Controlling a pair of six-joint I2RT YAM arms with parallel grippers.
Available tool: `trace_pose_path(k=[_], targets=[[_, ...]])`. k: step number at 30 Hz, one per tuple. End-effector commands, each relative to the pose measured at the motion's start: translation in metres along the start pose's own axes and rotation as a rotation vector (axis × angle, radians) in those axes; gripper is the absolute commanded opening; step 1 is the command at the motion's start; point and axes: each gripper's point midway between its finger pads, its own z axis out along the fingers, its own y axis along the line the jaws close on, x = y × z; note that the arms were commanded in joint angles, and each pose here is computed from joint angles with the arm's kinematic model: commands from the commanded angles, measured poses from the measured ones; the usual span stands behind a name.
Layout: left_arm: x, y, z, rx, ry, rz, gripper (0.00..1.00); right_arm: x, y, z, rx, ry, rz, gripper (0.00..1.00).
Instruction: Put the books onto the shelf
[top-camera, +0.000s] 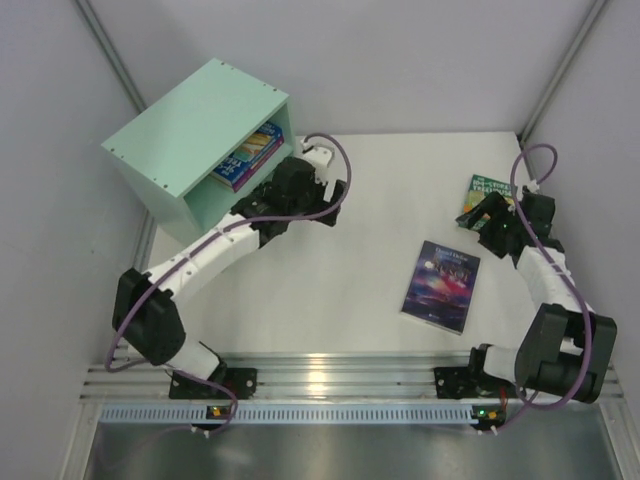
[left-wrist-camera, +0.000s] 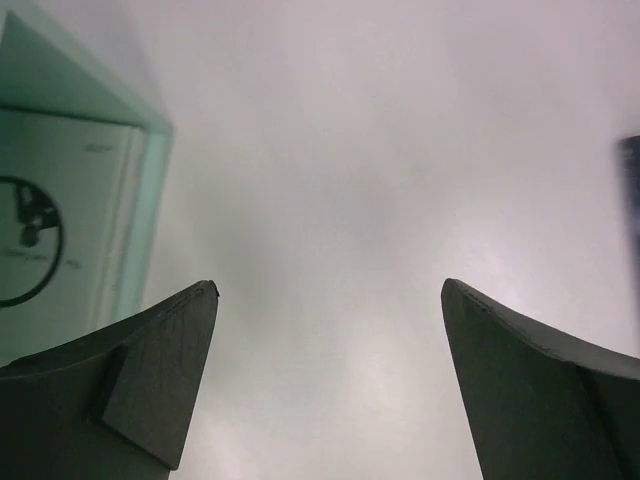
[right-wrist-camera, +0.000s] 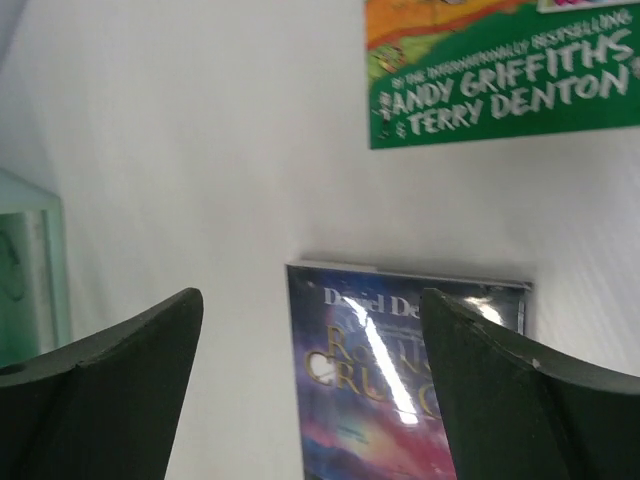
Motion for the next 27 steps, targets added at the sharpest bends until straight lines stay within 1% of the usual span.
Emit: trace_pose_path(k=[1, 2, 3, 7, 9, 11, 14, 15, 18, 19, 20, 22, 25, 26, 27], targets=[[-0.016, -0.051, -0.023, 0.280, -0.097, -0.140, 0.99, 0.014, -0.052, -0.016, 0.264, 0.048, -0.032, 0.91], [-0.015, -0.060, -0.030, 0.337, -0.099, -0.156, 0.99, 0.019, -0.060, -0.020, 0.305, 0.060, -0.026, 0.96], [-0.005, -0.063, -0.029, 0.349, -0.080, -0.165, 0.99, 0.019, -0.069, -0.023, 0.348, 0.050, -0.026, 0.99], [0.016, -0.076, -0.025, 0.414, -0.018, -0.202, 0.99, 0.023, -0.095, -0.030, 0.439, 0.030, 0.023, 1.00], [0.033, -0.093, -0.025, 0.506, 0.028, -0.240, 0.98, 0.027, -0.103, -0.030, 0.452, 0.033, 0.040, 1.00], [0.046, -0.103, -0.024, 0.543, 0.057, -0.283, 0.95, 0.034, -0.108, -0.026, 0.457, 0.072, 0.044, 0.99], [0.056, -0.115, -0.029, 0.569, 0.047, -0.293, 0.94, 0.052, -0.111, -0.016, 0.428, 0.160, 0.052, 1.00], [0.064, -0.118, -0.029, 0.579, 0.052, -0.298, 0.94, 0.061, -0.101, -0.011, 0.351, 0.193, 0.063, 1.00], [0.078, -0.127, -0.032, 0.599, 0.093, -0.321, 0.93, 0.082, -0.079, -0.003, 0.183, 0.230, 0.102, 0.94], [0.081, -0.129, -0.033, 0.599, 0.100, -0.318, 0.91, 0.086, -0.076, -0.003, 0.165, 0.233, 0.120, 0.92], [0.079, -0.131, -0.032, 0.605, 0.081, -0.314, 0.91, 0.090, -0.067, -0.004, 0.137, 0.228, 0.102, 0.91], [0.092, -0.135, -0.031, 0.584, 0.096, -0.301, 0.90, 0.104, -0.059, -0.003, 0.100, 0.241, 0.090, 0.89], [0.109, -0.132, -0.029, 0.553, 0.124, -0.306, 0.89, 0.122, -0.024, 0.004, -0.021, 0.265, 0.023, 0.85], [0.114, -0.127, -0.028, 0.527, 0.126, -0.312, 0.89, 0.132, -0.005, 0.008, -0.077, 0.284, -0.034, 0.84], [0.117, -0.124, -0.027, 0.512, 0.128, -0.317, 0.89, 0.134, 0.008, 0.011, -0.107, 0.285, -0.067, 0.84]])
